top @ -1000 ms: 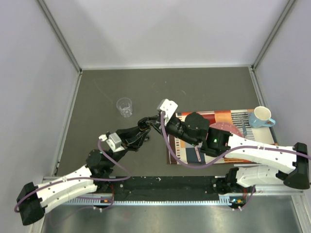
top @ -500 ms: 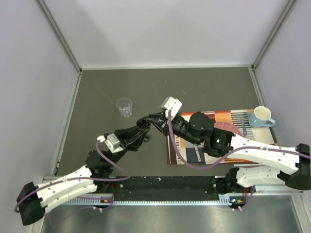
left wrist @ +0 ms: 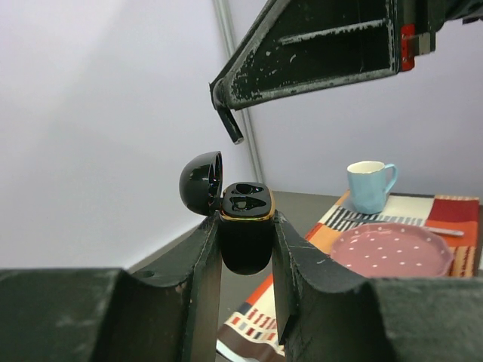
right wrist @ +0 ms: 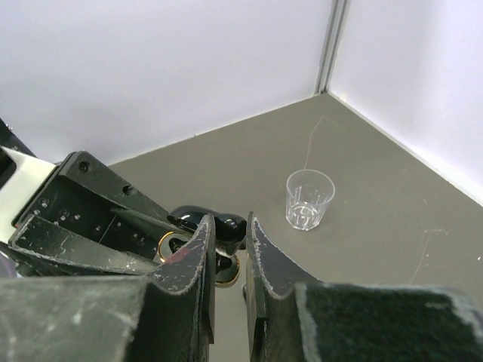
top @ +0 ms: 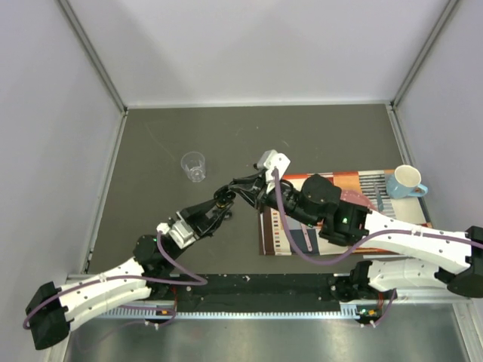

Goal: Insert the wireless bluetooth earbuds into the charging case
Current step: Place the earbud in the charging case.

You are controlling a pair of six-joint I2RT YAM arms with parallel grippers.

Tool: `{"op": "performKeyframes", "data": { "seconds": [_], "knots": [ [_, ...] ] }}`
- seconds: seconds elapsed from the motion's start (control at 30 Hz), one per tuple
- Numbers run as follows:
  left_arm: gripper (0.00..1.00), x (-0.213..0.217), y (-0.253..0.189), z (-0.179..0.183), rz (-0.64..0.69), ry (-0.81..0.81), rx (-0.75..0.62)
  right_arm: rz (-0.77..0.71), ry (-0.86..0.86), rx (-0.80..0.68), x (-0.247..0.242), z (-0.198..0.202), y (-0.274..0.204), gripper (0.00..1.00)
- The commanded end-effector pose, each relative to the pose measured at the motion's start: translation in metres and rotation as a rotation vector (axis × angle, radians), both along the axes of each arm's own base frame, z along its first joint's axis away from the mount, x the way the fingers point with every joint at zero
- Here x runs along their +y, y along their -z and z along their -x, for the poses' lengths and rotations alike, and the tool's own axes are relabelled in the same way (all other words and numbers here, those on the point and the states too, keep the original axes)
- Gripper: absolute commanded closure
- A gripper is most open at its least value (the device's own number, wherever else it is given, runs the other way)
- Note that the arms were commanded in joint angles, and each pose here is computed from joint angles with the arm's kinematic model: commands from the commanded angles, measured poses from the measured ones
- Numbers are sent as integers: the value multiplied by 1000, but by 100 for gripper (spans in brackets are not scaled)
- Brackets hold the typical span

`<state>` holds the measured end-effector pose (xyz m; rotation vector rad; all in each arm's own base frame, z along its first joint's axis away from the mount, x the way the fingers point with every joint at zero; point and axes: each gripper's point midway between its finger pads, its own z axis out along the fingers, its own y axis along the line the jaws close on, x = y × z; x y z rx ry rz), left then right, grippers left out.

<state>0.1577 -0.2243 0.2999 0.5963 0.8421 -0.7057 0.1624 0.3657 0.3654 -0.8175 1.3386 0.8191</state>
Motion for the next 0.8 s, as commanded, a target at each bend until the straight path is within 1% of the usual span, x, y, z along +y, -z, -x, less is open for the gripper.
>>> {"op": "performKeyframes", "data": {
  "seconds": [0.0, 0.23, 0.33, 0.57, 0.77],
  "knots": [
    [100, 9, -21, 7, 1, -49, -158, -108, -14, -2, -12, 10, -26, 100],
    [100, 15, -21, 0, -88, -153, -260, -116, -15, -3, -20, 13, -24, 100],
    [100, 18, -25, 0, -101, -180, -288, -131, -10, 25, -22, 13, -22, 100],
    [100, 17, -23, -4, -138, -198, -290, -134, -21, 24, -21, 15, -24, 100],
    [100, 18, -26, -4, -99, -177, -241, -104, -56, 18, -12, 18, -18, 100]
  ]
}}
